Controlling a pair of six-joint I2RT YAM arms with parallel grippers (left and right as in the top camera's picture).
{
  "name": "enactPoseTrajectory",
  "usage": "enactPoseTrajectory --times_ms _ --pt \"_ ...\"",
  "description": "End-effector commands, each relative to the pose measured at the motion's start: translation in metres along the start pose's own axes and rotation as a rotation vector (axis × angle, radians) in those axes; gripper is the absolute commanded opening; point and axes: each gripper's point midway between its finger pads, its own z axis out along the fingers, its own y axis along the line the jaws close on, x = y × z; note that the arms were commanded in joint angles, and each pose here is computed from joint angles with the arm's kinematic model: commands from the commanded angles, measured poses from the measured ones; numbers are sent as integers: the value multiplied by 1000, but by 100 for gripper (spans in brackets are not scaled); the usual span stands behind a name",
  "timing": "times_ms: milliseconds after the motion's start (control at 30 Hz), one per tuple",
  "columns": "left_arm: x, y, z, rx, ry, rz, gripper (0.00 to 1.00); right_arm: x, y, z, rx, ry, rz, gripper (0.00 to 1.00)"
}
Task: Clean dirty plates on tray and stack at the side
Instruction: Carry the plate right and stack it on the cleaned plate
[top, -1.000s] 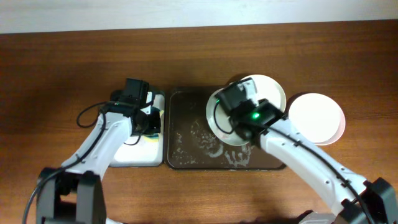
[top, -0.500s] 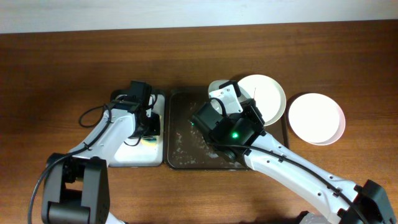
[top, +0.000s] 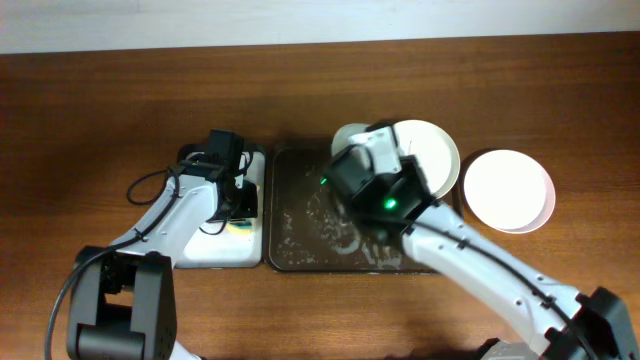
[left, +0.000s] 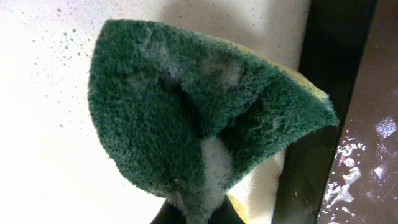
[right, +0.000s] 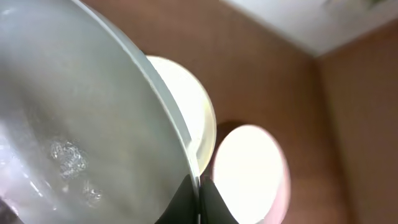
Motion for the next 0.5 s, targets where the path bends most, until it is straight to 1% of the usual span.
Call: enactPoseTrajectory --times_ms 0,167,233,267,400,467 --pt "-3 3 0 -9 -7 8 0 8 -10 23 -153 131 222 4" --pt "-4 3 0 -8 -11 8 0 36 -51 65 -241 322 461 4" --pt "-7 3 0 -6 -23 7 0 59 -90 90 -297 423 661 4" --pt "-8 3 0 -6 -26 7 0 65 -102 95 -303 442 714 4" --pt "-9 2 0 -5 -30 7 0 102 -152 113 -239 515 884 4" --pt "-9 2 0 -5 -30 7 0 131 -181 123 -171 563 973 4"
